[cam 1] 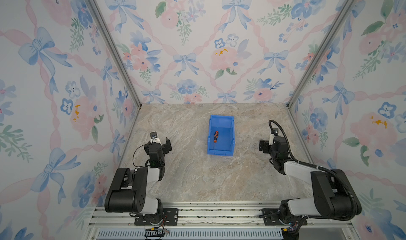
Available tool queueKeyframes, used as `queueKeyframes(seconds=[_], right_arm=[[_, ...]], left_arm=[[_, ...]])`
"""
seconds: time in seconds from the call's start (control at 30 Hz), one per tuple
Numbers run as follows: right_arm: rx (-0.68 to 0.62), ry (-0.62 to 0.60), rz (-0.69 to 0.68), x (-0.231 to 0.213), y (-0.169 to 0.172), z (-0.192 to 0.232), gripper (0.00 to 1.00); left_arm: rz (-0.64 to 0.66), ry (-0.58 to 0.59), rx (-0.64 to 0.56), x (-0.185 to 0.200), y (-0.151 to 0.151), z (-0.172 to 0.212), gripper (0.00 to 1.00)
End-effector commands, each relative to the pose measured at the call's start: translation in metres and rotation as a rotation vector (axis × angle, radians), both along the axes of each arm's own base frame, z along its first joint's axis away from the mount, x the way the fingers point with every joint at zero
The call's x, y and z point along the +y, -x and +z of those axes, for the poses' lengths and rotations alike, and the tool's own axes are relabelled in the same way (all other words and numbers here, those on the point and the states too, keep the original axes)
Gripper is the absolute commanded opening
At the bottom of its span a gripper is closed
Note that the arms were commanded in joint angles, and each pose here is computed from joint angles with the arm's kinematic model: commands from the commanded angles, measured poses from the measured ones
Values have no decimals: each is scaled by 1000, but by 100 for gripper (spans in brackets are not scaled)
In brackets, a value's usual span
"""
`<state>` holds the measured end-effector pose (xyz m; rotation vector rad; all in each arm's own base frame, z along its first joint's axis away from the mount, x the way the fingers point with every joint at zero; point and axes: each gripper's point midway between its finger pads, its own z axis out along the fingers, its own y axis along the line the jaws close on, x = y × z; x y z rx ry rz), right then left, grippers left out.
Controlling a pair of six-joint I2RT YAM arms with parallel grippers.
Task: Put the screwdriver in the bin
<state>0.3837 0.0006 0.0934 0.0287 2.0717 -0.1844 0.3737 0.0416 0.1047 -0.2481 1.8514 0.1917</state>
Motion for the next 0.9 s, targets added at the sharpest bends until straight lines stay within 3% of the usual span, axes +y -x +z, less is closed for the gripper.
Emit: queueKeyframes(seconds=[0.0,0.2,0.87], right_arm=[[-54,-1,16,1,-19,17,97],[-79,-16,21,2,-29,9,97],[-160,-66,15,-6,-17,4,97]], left_arm=[[-35,-11,-48,-4,-7,10,98],[-78,-13,-73,-10,-1,12,97],[-155,-68,-74,-30,-2,1,97]])
